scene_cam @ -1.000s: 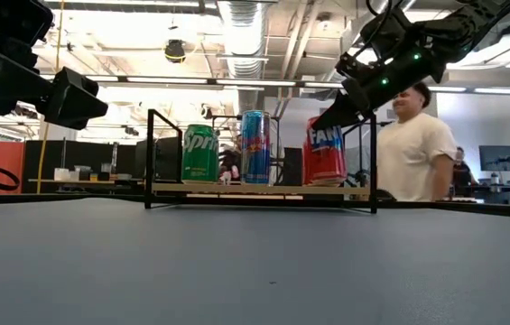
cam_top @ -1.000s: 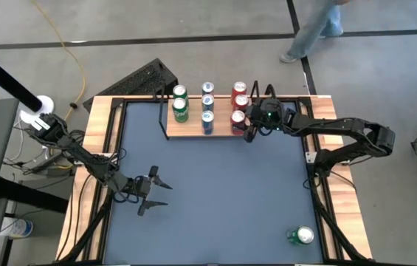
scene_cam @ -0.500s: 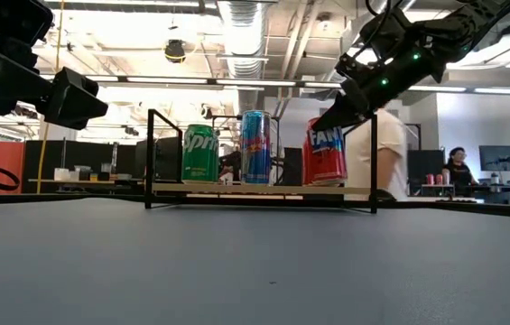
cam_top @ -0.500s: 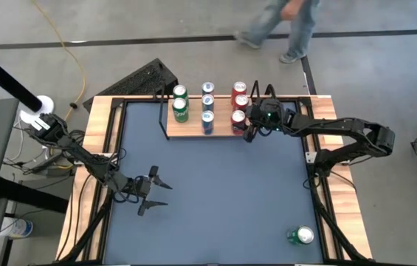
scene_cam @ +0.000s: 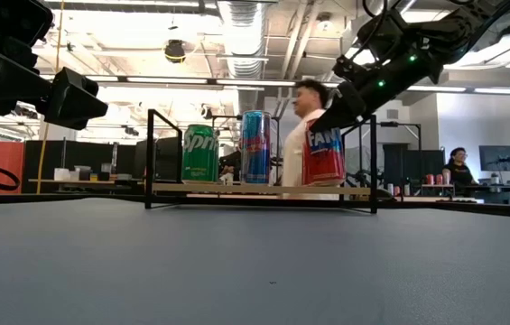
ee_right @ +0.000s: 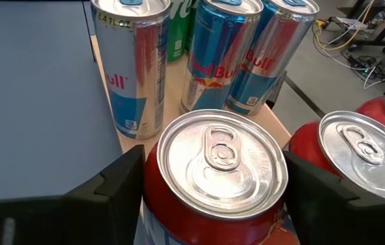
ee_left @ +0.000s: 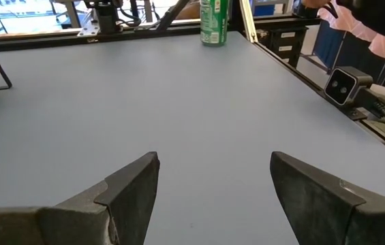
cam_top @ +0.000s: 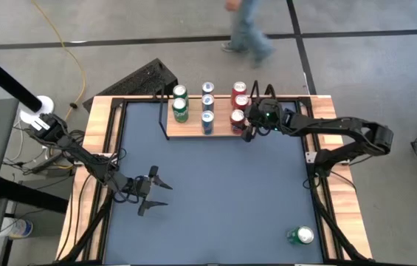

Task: Place canned beverage on shelf
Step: Put the orange soda can on the shelf aligned with the other orange soda cans

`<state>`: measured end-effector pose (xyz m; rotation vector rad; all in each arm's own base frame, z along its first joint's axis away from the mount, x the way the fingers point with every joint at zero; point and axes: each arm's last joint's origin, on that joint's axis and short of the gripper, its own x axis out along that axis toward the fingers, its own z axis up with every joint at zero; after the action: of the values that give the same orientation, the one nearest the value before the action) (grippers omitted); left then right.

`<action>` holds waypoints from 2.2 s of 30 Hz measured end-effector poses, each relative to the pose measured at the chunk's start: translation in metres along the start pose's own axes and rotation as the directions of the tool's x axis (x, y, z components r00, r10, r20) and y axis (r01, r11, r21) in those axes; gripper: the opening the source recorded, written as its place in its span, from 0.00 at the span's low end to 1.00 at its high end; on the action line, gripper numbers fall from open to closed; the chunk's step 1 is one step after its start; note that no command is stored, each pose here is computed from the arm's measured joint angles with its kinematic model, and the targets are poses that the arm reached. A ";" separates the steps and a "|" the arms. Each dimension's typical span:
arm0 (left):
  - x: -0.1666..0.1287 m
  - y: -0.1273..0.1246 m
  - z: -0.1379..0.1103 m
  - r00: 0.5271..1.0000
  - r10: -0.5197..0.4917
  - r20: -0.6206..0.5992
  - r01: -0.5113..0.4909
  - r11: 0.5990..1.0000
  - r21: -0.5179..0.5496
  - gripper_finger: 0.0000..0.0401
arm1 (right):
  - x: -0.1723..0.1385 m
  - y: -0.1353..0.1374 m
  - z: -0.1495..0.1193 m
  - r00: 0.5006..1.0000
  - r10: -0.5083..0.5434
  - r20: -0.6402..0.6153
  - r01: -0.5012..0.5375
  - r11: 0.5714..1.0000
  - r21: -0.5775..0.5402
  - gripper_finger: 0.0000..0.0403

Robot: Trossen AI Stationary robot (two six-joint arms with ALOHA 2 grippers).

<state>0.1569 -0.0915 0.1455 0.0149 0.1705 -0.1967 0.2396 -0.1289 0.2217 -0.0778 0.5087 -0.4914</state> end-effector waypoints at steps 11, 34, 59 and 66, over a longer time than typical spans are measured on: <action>0.000 0.000 0.000 1.000 -0.004 0.000 0.004 1.000 0.003 0.67 | 0.011 0.002 -0.005 1.000 0.001 -0.016 -0.002 1.000 -0.022 0.76; 0.000 0.000 0.000 1.000 -0.008 -0.001 0.008 1.000 0.007 0.67 | -0.003 0.008 -0.001 0.999 -0.035 -0.026 0.034 0.999 -0.028 0.78; 0.000 0.000 0.000 1.000 -0.008 -0.002 0.008 1.000 0.008 0.67 | -0.003 0.010 -0.001 0.997 -0.071 -0.033 0.070 0.997 -0.019 0.78; 0.000 0.000 0.000 1.000 -0.008 -0.002 0.008 1.000 0.015 0.67 | -0.004 0.013 -0.002 0.997 -0.063 -0.048 0.061 0.997 -0.037 0.84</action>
<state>0.1567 -0.0918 0.1453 0.0297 0.1708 -0.2063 0.2418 -0.1156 0.2194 -0.1160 0.5643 -0.5460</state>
